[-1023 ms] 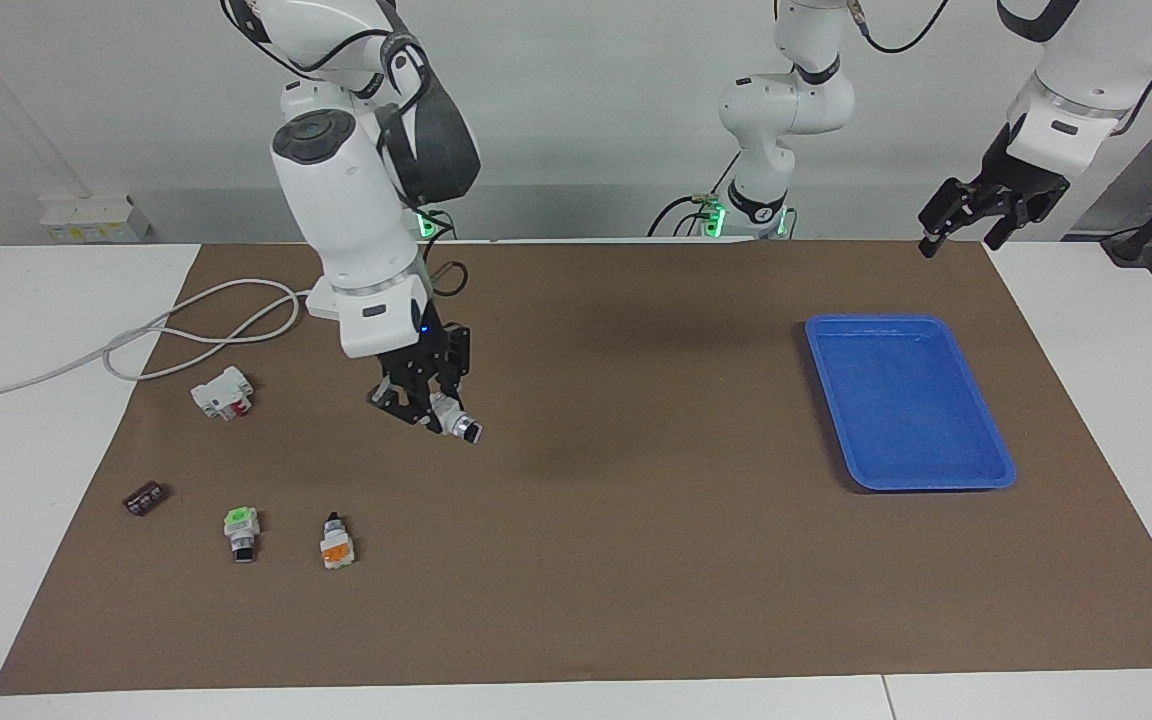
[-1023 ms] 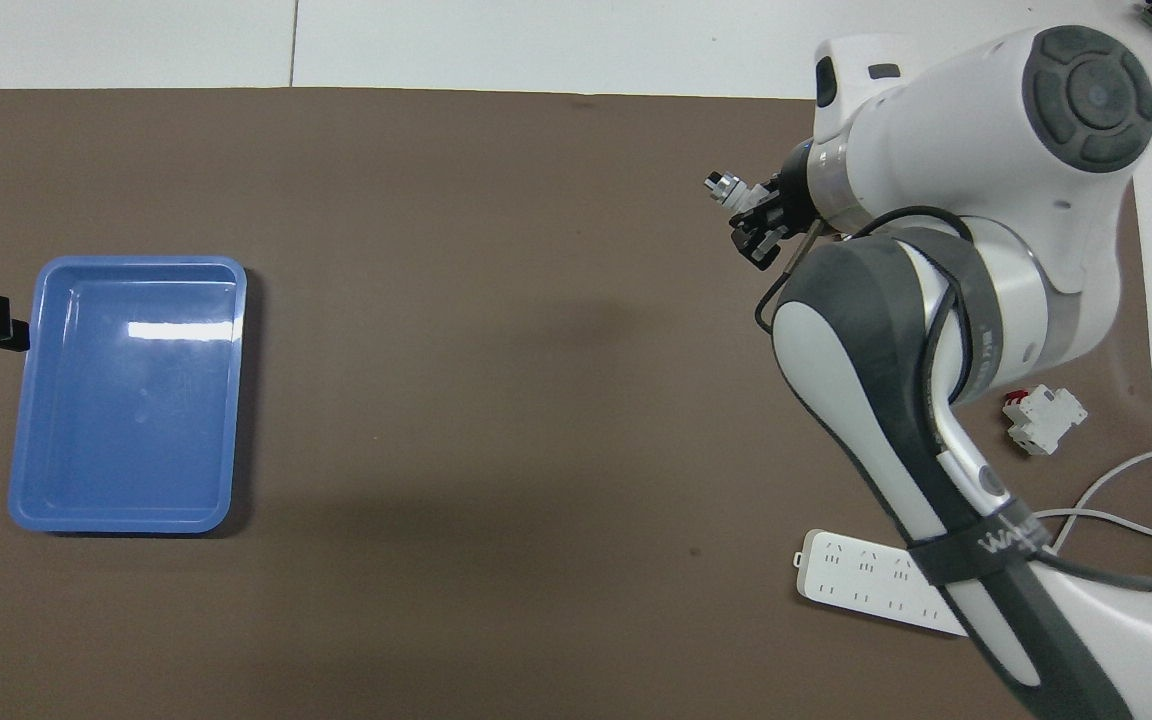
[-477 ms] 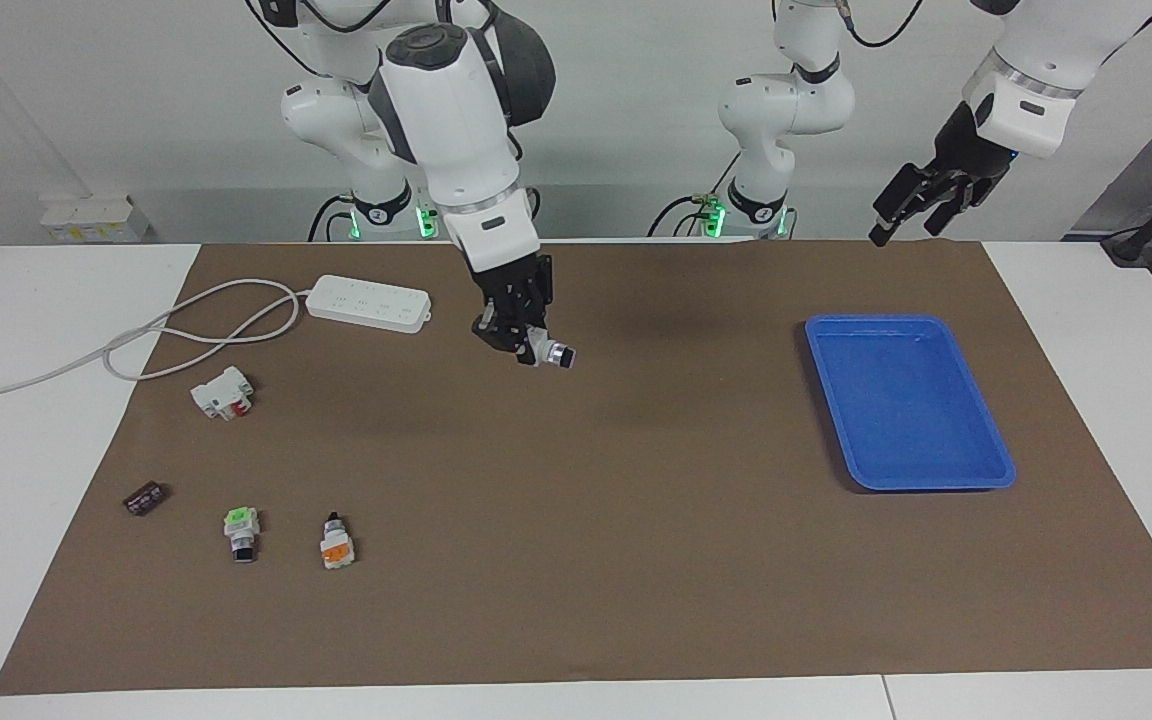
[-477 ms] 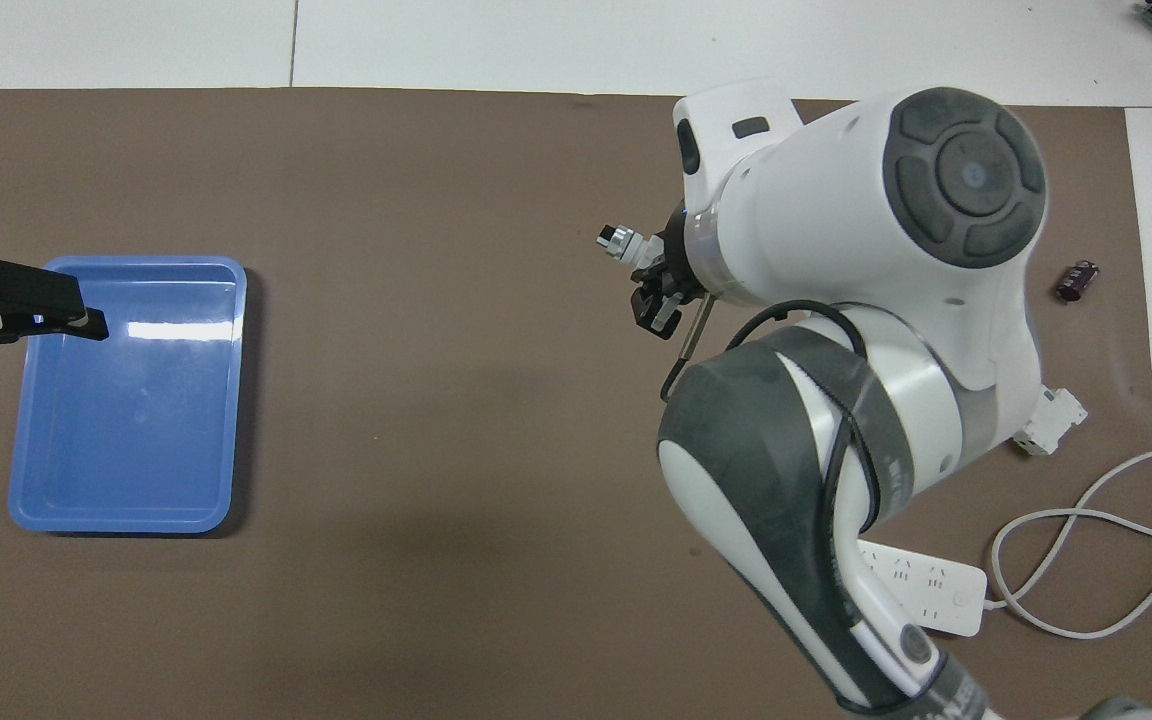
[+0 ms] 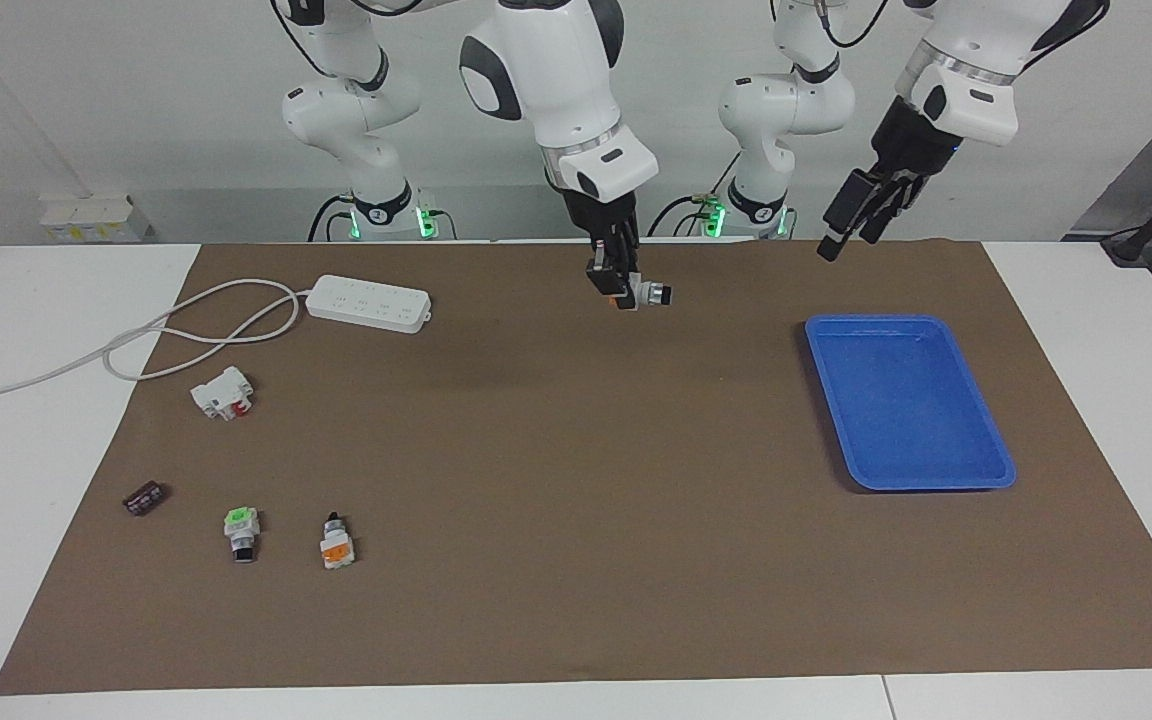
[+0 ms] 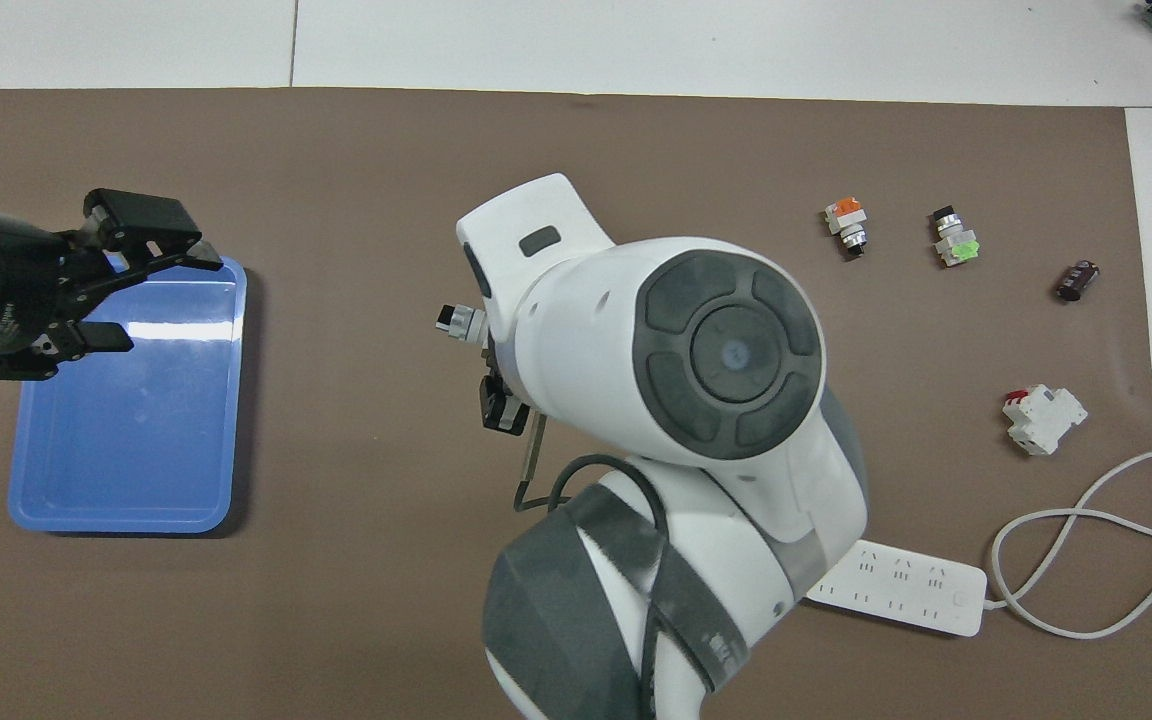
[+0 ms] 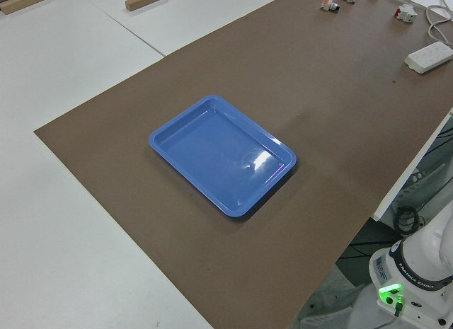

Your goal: Turn and place switch with both arms

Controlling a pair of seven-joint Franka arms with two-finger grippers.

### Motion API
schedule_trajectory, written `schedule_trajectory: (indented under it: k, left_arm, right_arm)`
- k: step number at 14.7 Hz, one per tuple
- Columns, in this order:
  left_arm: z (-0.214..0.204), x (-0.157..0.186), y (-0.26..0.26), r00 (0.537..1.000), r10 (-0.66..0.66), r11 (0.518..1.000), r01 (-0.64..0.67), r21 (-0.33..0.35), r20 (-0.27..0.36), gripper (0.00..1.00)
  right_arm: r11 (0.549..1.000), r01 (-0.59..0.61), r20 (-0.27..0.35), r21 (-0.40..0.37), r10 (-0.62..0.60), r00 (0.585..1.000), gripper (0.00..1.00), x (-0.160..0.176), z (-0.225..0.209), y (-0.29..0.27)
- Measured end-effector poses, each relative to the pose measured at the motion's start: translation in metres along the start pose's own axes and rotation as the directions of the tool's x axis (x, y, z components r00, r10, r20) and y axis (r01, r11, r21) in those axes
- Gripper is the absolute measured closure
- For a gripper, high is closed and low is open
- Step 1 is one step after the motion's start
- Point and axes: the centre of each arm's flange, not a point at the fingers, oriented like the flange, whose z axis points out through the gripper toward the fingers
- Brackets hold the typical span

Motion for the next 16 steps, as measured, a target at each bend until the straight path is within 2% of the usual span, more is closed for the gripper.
schedule_trajectory:
  k: [2, 3, 4, 5, 6, 7, 9, 11, 16]
  left_arm:
    - [0.013, -0.023, 0.013, 0.998, -0.057, 0.998, 0.056, -0.041, -0.026, 0.00]
    - [0.018, -0.037, 0.017, 0.996, -0.081, 0.995, 0.079, -0.062, -0.037, 0.04]
    - [0.022, -0.050, 0.018, 0.994, -0.098, 0.993, 0.095, -0.073, -0.041, 0.04]
    - [0.025, -0.061, 0.017, 0.993, -0.107, 0.991, 0.104, -0.079, -0.043, 0.12]
    - [0.024, -0.069, 0.014, 0.993, -0.112, 0.991, 0.108, -0.080, -0.045, 0.24]
    - [0.021, -0.074, 0.008, 0.991, -0.120, 0.990, 0.115, -0.084, -0.051, 0.24]
    - [0.012, -0.082, -0.003, 0.984, -0.160, 0.982, 0.151, -0.115, -0.074, 0.38]
    - [0.008, -0.091, -0.015, 0.974, -0.204, 0.971, 0.189, -0.148, -0.095, 0.42]
    - [0.007, -0.113, -0.045, 0.960, -0.257, 0.958, 0.238, -0.161, -0.109, 0.50]
  right_arm:
    - [0.999, 0.038, -0.037, 0.004, -0.038, 0.999, 0.66, 0.019, -0.003, -0.021]
    - [0.999, 0.053, -0.052, 0.006, -0.053, 0.997, 0.66, 0.026, -0.007, -0.028]
    - [0.998, 0.068, -0.064, 0.009, -0.067, 0.996, 0.66, 0.033, -0.010, -0.036]
    - [0.996, 0.083, -0.073, 0.015, -0.082, 0.994, 0.66, 0.039, -0.012, -0.044]
    - [0.995, 0.098, -0.080, 0.023, -0.096, 0.992, 0.66, 0.045, -0.013, -0.053]
    - [0.993, 0.111, -0.086, 0.030, -0.108, 0.990, 0.66, 0.050, -0.013, -0.061]
    - [0.991, 0.129, -0.093, 0.040, -0.125, 0.988, 0.66, 0.056, -0.012, -0.073]
    - [0.989, 0.141, -0.095, 0.047, -0.136, 0.986, 0.66, 0.060, -0.011, -0.080]
    - [0.987, 0.150, -0.094, 0.055, -0.145, 0.985, 0.66, 0.063, -0.008, -0.086]
